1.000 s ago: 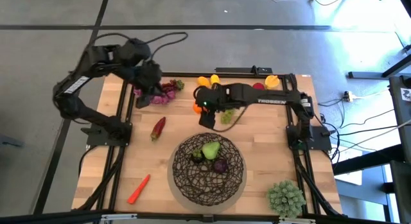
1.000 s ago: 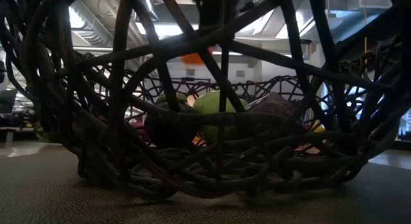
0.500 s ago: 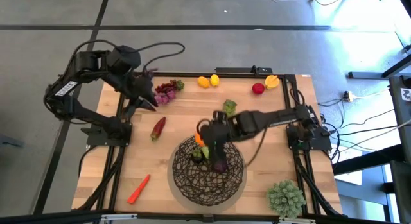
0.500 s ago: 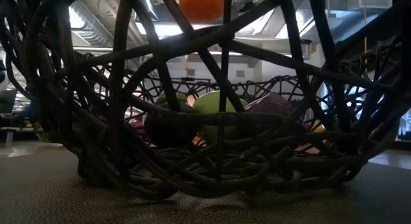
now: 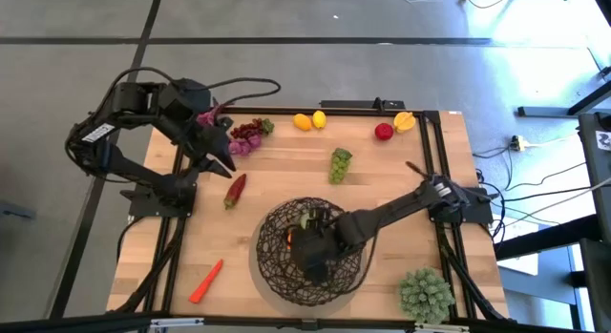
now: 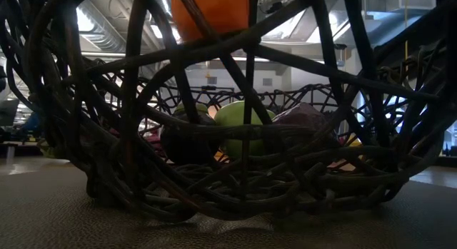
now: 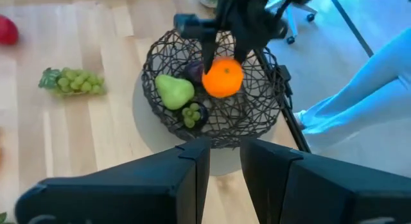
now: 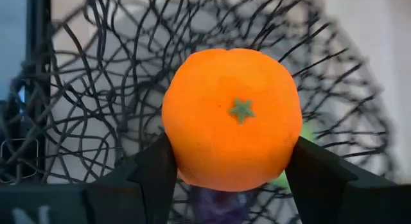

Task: Build produce basket
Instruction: Put the orange into the mesh basket

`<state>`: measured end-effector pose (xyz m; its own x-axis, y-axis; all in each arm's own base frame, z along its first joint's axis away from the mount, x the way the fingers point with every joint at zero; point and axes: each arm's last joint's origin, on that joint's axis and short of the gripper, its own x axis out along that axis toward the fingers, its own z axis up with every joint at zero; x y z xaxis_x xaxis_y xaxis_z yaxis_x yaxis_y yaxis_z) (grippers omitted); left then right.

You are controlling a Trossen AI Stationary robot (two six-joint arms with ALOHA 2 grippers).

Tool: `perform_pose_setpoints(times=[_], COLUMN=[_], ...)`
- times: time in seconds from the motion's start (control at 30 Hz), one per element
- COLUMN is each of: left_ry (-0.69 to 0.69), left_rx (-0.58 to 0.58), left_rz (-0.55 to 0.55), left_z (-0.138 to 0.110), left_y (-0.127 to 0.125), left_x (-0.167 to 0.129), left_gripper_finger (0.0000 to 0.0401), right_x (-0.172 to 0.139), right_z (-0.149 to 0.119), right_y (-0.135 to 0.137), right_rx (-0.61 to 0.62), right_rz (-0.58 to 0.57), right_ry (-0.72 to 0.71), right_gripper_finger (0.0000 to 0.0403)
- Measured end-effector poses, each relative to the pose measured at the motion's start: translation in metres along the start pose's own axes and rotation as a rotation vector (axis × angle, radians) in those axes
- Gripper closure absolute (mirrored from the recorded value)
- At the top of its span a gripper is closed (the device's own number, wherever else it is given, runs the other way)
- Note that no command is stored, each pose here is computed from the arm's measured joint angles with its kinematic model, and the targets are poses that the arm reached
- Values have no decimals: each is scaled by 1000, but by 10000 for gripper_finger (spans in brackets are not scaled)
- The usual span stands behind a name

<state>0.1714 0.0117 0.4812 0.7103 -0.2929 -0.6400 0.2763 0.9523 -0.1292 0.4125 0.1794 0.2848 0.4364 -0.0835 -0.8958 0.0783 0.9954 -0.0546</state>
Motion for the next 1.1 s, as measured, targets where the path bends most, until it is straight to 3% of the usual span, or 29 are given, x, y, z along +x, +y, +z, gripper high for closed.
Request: perform_pose_setpoints(times=[0.4,0.9,1.1], left_ry=[8,8,8], left_rx=[36,44,44], left_rz=[-42,-42,-42], left_z=[1,1,1], left_y=[-9,-9,-9], left_x=[3,3,3], left_gripper_finger=[325,325,325], right_x=[60,74,75], right_z=[-8,-13,-14], right_y=[16,17,16], right_rx=[37,63,62], right_rz=[-1,-28,-33], right_ry=[109,160,169], right_gripper_finger=[172,171,144])
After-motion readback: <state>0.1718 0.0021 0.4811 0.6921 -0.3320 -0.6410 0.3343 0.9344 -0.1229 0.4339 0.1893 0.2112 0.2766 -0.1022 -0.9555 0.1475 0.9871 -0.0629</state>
